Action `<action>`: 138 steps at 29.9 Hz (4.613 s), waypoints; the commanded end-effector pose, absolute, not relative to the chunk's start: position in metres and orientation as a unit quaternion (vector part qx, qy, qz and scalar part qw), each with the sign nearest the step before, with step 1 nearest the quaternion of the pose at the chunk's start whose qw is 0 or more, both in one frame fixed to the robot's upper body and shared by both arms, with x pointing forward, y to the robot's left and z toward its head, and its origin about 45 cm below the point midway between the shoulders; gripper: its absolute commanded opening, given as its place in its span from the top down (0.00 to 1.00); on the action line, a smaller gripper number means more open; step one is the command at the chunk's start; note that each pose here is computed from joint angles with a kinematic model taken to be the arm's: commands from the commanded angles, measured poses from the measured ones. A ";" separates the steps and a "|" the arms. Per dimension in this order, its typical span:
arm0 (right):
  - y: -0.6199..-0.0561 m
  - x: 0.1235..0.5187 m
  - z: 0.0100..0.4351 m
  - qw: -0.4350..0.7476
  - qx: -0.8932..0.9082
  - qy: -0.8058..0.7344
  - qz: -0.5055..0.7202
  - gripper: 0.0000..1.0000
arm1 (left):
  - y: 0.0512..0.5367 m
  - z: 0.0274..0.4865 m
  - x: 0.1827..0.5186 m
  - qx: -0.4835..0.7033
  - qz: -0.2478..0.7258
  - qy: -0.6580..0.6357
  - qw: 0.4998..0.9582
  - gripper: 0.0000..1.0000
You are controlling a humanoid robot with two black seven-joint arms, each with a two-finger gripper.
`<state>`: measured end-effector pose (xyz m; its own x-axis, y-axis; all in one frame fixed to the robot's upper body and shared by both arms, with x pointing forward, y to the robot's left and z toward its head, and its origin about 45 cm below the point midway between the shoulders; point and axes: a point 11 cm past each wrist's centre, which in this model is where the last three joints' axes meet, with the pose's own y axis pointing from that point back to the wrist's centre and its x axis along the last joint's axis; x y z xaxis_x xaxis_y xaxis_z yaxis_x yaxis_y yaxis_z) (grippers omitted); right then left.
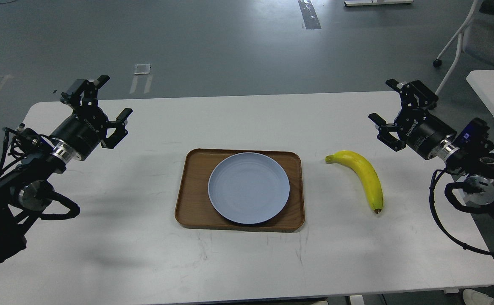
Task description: Place banana on plate with both arms
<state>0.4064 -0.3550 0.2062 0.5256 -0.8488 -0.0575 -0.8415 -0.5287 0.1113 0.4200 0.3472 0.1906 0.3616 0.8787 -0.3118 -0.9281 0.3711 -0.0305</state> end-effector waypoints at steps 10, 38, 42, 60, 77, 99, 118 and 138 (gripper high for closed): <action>-0.342 0.423 0.260 0.348 0.880 -0.262 0.190 0.00 | 0.348 0.194 0.421 -0.099 0.550 0.116 0.821 0.01; -0.334 0.421 0.168 0.619 0.743 0.007 0.255 0.01 | 0.361 0.202 0.420 -0.093 0.555 0.105 0.820 0.01; -0.333 0.419 0.160 0.624 0.740 0.013 0.251 0.04 | 0.362 0.204 0.420 -0.093 0.554 0.104 0.820 0.01; -0.333 0.412 0.151 0.621 0.744 0.020 0.243 0.95 | 0.362 0.205 0.420 -0.094 0.554 0.103 0.821 0.01; -0.187 0.452 0.235 0.536 0.754 0.064 0.374 0.94 | 0.369 0.214 0.421 -0.092 0.555 0.093 0.821 0.01; -0.111 0.416 0.170 0.484 0.803 0.102 0.333 0.70 | 0.376 0.218 0.421 -0.090 0.559 0.088 0.820 0.01; -0.142 0.456 0.227 0.402 0.869 -0.063 0.281 0.03 | 0.379 0.220 0.420 -0.090 0.561 0.086 0.819 0.01; -0.304 0.439 0.187 -0.009 0.865 -0.496 -0.076 0.03 | 0.359 0.208 0.420 -0.100 0.550 0.104 0.822 0.01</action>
<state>0.4435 -0.2913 0.1931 0.5523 -0.8304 -0.0733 -0.8260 -0.5570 0.0866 0.4200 0.3644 0.2107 0.3692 0.8891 -0.2705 -0.9276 0.3703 -0.0490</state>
